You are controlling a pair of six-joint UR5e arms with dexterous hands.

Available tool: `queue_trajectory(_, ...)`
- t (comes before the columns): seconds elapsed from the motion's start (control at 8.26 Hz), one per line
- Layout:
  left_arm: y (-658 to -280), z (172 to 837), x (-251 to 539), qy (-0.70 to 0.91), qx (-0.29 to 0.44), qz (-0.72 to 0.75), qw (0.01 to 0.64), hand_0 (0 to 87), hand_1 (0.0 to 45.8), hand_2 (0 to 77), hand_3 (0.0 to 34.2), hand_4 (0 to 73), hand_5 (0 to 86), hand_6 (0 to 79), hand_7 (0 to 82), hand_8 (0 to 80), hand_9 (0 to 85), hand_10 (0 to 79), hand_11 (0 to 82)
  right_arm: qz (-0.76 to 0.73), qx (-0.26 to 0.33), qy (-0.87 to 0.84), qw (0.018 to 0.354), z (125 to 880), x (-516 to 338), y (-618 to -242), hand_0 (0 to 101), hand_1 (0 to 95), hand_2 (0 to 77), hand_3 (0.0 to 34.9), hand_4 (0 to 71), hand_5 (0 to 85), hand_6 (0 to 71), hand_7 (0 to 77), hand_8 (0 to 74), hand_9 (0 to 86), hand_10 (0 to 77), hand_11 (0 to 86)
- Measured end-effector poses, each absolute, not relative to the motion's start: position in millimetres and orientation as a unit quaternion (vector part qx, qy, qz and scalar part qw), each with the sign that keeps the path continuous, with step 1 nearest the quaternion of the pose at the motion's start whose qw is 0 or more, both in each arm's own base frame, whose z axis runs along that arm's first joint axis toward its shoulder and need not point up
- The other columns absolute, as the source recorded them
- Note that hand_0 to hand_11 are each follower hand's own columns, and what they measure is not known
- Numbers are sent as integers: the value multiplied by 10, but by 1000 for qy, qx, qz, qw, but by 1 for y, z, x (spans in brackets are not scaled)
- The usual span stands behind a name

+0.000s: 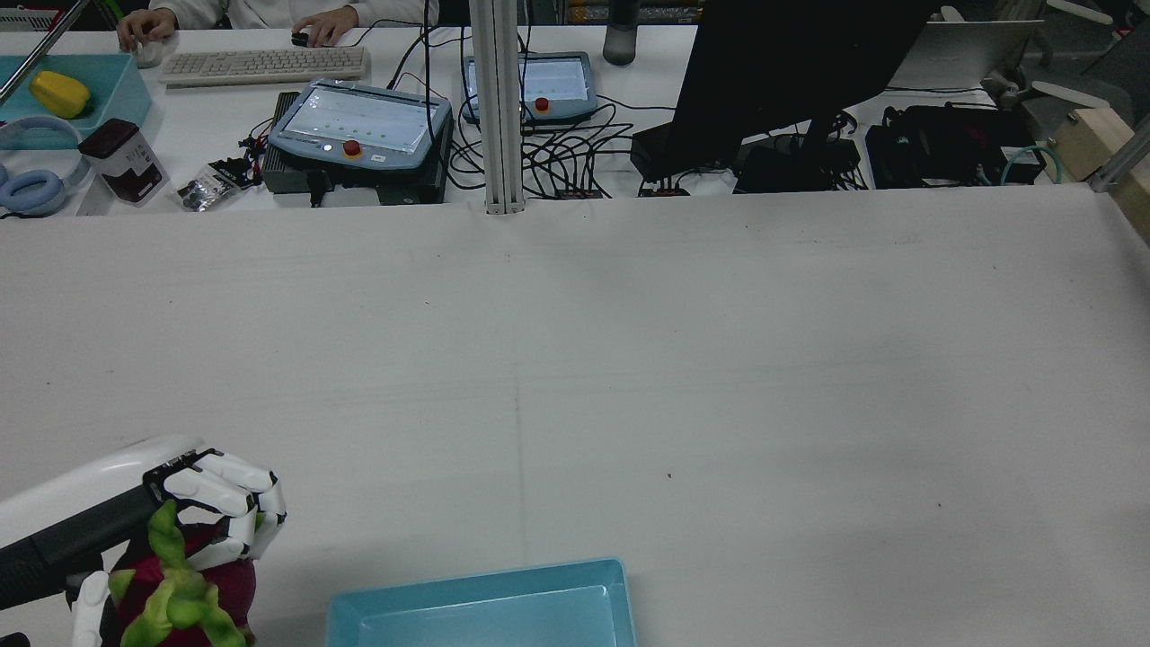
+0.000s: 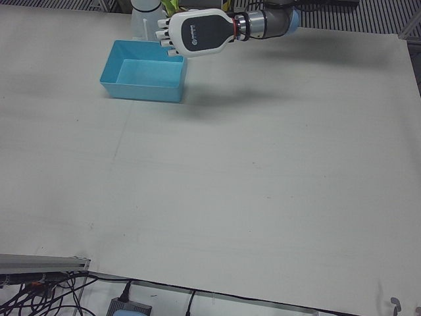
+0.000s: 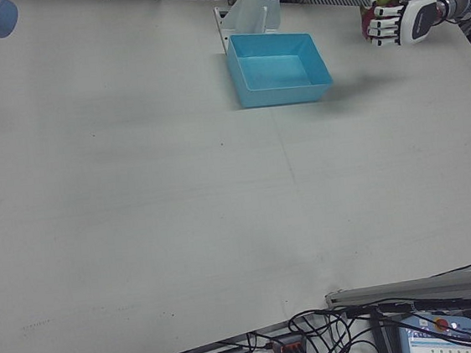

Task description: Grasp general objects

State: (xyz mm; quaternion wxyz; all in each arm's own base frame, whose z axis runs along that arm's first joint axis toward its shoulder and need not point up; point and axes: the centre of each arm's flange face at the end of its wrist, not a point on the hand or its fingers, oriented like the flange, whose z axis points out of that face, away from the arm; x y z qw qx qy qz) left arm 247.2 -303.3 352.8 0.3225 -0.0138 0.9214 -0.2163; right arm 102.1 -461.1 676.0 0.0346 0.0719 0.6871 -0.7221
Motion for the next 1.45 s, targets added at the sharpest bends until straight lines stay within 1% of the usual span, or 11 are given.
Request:
queue_trajectory(0.12, -287, 319, 280, 923, -37, -197, 329, 517, 0, 540, 0, 458, 676, 496, 638, 502, 524, 496, 704, -722, 72, 687, 35, 676, 102, -461, 0, 949, 774, 0, 0, 0, 0, 0, 0, 5, 0, 5)
queue_trajectory(0.24, -271, 286, 316, 923, -50, -182, 335, 497, 0, 540, 0, 480, 665, 513, 633, 513, 529, 496, 709, -722, 72, 687, 35, 676, 102, -461, 0, 949, 774, 0, 0, 0, 0, 0, 0, 5, 0, 5)
queue_trajectory(0.36, -264, 267, 354, 922, -58, -177, 340, 547, 0, 540, 0, 502, 644, 513, 633, 513, 535, 496, 714, -722, 72, 687, 35, 676, 102, -461, 0, 949, 774, 0, 0, 0, 0, 0, 0, 5, 0, 0)
queue_trajectory(0.48, -264, 266, 390, 921, -65, -177, 341, 551, 0, 540, 0, 513, 644, 529, 627, 513, 540, 502, 714, -722, 72, 687, 35, 676, 102, -461, 0, 949, 774, 0, 0, 0, 0, 0, 0, 5, 0, 0)
queue_trajectory(0.61, -265, 271, 414, 920, -69, -178, 343, 554, 0, 540, 0, 513, 644, 529, 627, 513, 540, 496, 714, -722, 72, 687, 35, 676, 102, -461, 0, 949, 774, 0, 0, 0, 0, 0, 0, 5, 0, 0)
queue_trajectory(0.85, -263, 275, 433, 919, -74, -178, 343, 564, 0, 540, 0, 513, 644, 529, 622, 513, 540, 502, 714, -722, 72, 687, 35, 676, 102, -461, 0, 949, 774, 0, 0, 0, 0, 0, 0, 5, 0, 5)
queue_trajectory(0.97, -260, 275, 436, 920, -79, -176, 341, 505, 0, 535, 0, 458, 671, 529, 622, 513, 518, 502, 709, -722, 72, 687, 35, 676, 102, -461, 0, 949, 774, 0, 0, 0, 0, 0, 0, 5, 0, 5)
queue_trajectory(1.09, -257, 274, 440, 921, -85, -173, 338, 505, 0, 535, 0, 458, 671, 529, 622, 513, 518, 502, 709, -722, 72, 687, 35, 676, 102, -461, 0, 949, 774, 0, 0, 0, 0, 0, 0, 5, 0, 5)
queue_trajectory(1.21, -255, 274, 442, 922, -89, -170, 335, 517, 0, 524, 0, 355, 731, 529, 622, 513, 513, 507, 693, -722, 72, 687, 35, 676, 102, -461, 0, 949, 774, 0, 0, 0, 0, 0, 0, 5, 0, 5)
queue_trajectory(1.33, -254, 274, 443, 924, -91, -168, 332, 517, 0, 524, 0, 355, 731, 529, 622, 420, 458, 507, 693, -722, 72, 687, 35, 676, 102, -461, 0, 949, 774, 0, 0, 0, 0, 0, 0, 5, 0, 0)
queue_trajectory(1.45, -254, 273, 443, 925, -91, -167, 330, 517, 0, 524, 0, 251, 60, 529, 622, 311, 349, 513, 693, -722, 72, 687, 35, 676, 102, -461, 0, 949, 774, 0, 0, 0, 0, 0, 0, 5, 0, 0)
